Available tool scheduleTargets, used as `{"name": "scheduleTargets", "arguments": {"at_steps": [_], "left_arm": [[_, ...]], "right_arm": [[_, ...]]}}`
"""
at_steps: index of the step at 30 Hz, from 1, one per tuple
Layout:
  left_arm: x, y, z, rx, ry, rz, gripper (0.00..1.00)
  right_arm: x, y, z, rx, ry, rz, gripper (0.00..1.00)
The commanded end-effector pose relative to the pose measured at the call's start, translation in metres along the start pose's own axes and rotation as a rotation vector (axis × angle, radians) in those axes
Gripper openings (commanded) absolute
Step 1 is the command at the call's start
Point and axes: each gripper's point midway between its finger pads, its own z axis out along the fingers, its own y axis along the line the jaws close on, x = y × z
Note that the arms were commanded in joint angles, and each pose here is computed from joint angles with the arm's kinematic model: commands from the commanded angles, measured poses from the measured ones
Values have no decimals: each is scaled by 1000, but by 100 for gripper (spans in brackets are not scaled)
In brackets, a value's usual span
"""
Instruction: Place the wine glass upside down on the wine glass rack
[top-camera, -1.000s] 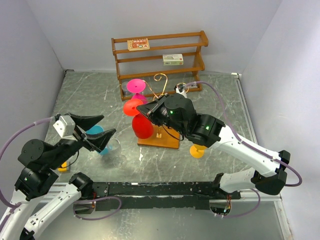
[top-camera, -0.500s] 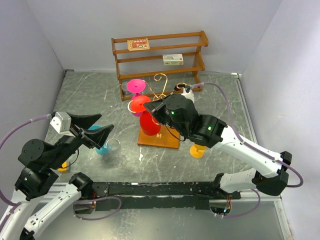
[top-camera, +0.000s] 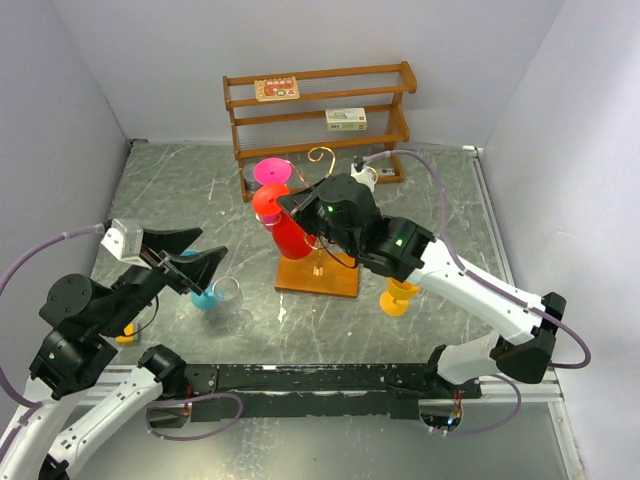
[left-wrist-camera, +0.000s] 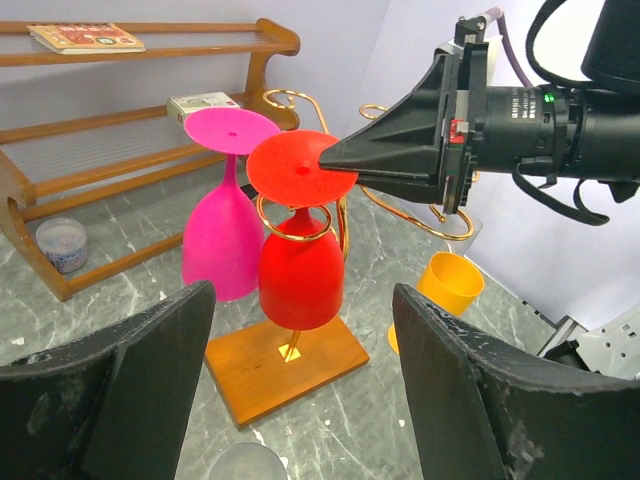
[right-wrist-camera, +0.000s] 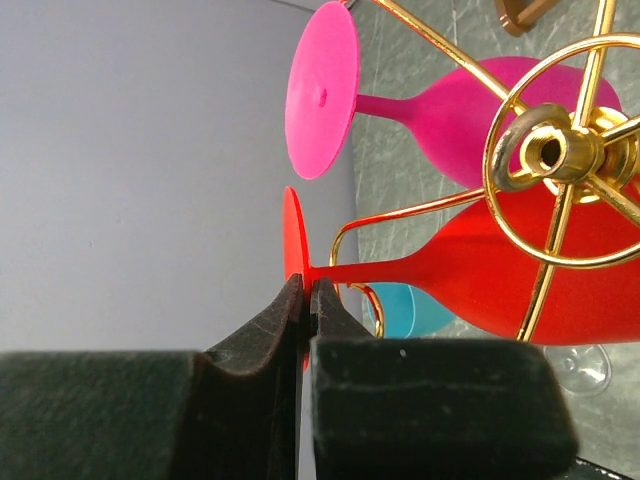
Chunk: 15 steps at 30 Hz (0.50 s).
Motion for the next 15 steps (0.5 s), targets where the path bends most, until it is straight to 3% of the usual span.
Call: {"name": "scheduleTargets", "arguments": {"at_steps": [1, 15], "left_arm": [[-15, -1, -3, -15, -32, -10, 82], [-13, 3, -3, -34, -26, -3, 83]], "right_arm": [[-6, 13, 2, -37, 6, -15, 0], [12, 26, 14, -115, 134, -97, 0]]}}
